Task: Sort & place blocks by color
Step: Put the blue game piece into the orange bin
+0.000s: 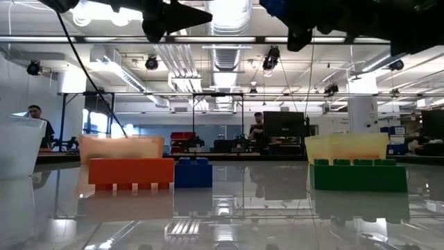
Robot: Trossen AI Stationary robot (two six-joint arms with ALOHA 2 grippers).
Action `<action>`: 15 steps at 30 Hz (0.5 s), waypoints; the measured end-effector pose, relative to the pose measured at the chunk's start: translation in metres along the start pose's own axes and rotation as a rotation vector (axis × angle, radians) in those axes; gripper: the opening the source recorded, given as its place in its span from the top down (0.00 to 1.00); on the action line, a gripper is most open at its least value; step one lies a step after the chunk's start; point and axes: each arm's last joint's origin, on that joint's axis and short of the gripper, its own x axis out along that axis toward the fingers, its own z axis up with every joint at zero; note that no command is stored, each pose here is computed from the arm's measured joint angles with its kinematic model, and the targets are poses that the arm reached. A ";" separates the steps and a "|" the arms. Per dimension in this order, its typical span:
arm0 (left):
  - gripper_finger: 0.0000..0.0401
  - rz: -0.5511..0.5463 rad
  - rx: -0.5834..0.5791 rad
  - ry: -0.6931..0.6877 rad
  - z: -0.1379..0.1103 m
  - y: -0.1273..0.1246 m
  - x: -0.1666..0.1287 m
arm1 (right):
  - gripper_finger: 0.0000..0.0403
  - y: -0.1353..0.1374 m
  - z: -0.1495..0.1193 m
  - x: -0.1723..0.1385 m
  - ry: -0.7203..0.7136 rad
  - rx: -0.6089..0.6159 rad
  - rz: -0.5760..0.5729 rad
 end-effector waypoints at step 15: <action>0.38 -0.142 -0.013 -0.245 -0.021 -0.023 0.034 | 0.69 -0.020 -0.020 0.011 -0.188 0.049 -0.072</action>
